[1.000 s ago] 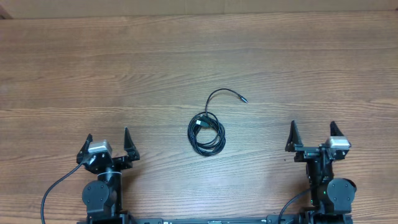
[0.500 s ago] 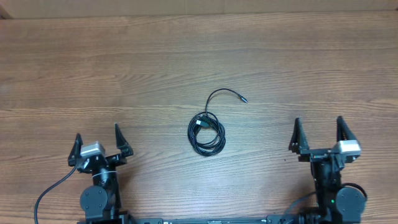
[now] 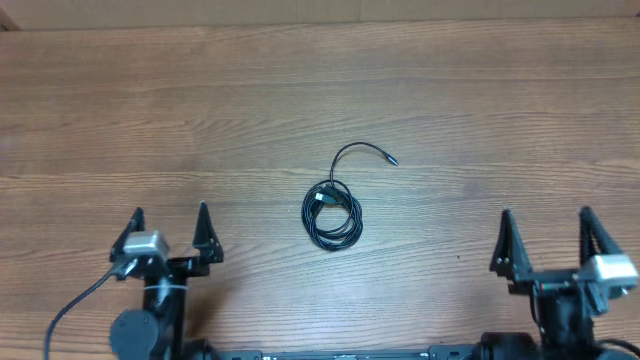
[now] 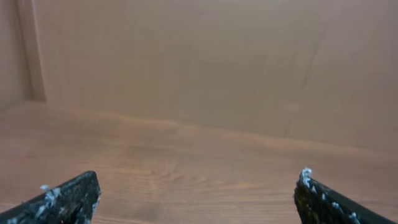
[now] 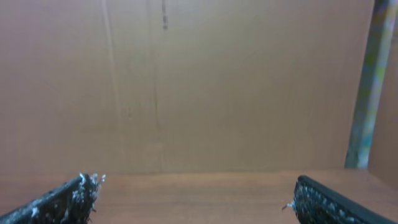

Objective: Untangle cables
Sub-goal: 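Raise both arms and swing grippers inward toward the black cable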

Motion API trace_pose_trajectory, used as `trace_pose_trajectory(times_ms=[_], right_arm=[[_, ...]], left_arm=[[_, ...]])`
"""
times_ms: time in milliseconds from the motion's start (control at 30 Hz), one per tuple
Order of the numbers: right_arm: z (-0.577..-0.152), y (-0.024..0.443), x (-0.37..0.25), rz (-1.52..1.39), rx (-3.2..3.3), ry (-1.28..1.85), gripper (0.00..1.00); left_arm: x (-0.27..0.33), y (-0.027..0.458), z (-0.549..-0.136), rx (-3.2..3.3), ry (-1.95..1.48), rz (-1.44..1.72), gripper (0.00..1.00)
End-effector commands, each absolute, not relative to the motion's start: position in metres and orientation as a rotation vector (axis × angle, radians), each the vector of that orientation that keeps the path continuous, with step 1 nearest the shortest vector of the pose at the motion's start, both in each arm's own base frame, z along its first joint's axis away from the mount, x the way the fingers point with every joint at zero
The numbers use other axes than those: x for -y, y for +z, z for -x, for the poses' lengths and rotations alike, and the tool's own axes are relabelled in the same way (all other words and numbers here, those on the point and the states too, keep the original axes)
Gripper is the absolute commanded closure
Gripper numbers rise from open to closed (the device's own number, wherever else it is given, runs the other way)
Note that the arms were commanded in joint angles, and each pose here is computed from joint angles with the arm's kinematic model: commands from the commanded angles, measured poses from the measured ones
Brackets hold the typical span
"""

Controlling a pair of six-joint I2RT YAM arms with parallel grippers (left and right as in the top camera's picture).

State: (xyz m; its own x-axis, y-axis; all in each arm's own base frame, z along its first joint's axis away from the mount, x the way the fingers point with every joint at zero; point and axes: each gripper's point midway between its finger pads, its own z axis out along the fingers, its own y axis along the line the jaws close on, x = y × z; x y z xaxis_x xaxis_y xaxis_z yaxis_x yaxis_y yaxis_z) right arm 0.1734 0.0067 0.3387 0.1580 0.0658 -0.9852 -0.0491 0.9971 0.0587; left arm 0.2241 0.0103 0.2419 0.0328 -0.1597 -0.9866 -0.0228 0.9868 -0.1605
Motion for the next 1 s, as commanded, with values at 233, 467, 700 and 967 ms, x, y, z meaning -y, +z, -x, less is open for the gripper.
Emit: trace_pose_trajectory(times_ms=[233,467,700,967], right_arm=[[-0.145,0.376,-0.006,-0.024,-1.512,0.083,0.0],[-0.129,0.392,-0.017,0.017,-1.645,0.134,0.0],[-0.1,0.42,-0.036,0.104,-1.62,0.222,0.0],[-0.09,0.41,-0.04,0.117,-1.674,0.247,0.0]], left_arm=[[0.01,0.325,-0.193,-1.562,-0.222,0.111,0.0],[0.041,0.357,-0.208,-1.713,-0.438,0.038,0.0],[0.08,0.407,-0.211,-1.713,-0.668,-0.147,0.0],[0.101,0.416,-0.196,-1.688,-0.782,-0.266,0.0]])
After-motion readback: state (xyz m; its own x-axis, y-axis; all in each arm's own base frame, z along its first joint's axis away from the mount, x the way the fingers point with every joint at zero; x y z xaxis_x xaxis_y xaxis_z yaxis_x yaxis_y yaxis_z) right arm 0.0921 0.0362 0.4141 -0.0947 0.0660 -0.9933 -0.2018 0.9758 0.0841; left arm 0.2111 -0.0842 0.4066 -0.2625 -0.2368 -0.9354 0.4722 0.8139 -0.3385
